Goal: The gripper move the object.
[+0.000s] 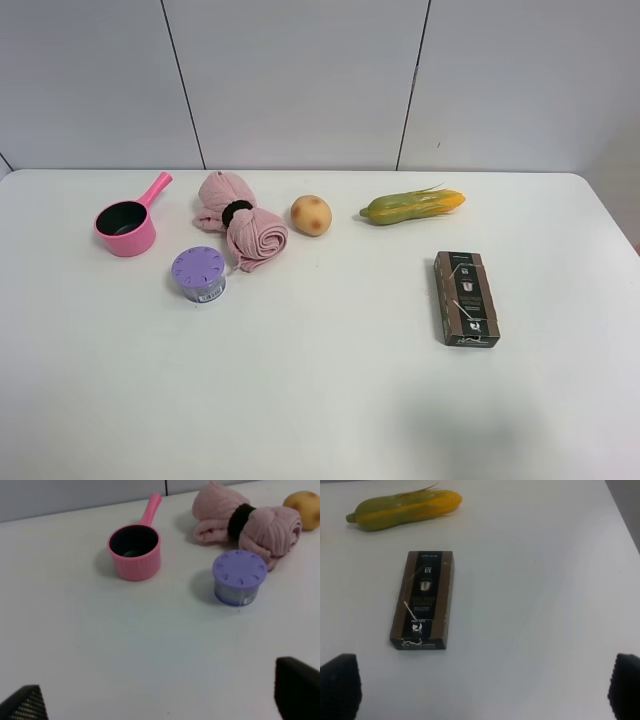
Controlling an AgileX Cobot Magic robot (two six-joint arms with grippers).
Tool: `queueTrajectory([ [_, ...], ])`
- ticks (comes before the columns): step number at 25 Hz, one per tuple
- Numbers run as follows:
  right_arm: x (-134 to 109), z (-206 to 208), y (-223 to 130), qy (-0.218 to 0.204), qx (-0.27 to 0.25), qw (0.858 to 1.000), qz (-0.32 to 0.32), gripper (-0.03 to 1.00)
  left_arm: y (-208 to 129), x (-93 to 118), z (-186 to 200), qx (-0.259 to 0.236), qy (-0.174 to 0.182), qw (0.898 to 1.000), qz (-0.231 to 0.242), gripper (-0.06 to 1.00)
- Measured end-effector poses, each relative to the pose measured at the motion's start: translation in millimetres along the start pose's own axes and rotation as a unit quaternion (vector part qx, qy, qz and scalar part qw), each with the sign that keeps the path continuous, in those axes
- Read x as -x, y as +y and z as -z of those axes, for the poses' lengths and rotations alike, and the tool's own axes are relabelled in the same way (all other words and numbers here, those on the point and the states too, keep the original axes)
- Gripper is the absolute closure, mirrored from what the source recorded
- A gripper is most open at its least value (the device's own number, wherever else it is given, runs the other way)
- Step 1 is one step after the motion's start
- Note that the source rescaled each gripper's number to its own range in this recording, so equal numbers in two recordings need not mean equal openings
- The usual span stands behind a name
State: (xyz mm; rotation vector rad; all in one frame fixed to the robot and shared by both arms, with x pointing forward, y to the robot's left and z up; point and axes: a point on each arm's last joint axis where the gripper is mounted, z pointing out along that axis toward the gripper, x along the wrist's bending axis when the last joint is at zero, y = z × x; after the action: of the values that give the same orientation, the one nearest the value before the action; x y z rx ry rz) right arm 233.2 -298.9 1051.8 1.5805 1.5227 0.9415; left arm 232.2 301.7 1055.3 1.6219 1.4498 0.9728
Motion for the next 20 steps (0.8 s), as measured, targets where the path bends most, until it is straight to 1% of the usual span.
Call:
queueTrajectory([
  [20, 0.1, 0.0, 0.0, 0.000, 0.000, 1.000, 0.000, -0.03, 0.0, 0.0, 0.0, 0.000, 0.000, 1.000, 0.000, -0.06],
])
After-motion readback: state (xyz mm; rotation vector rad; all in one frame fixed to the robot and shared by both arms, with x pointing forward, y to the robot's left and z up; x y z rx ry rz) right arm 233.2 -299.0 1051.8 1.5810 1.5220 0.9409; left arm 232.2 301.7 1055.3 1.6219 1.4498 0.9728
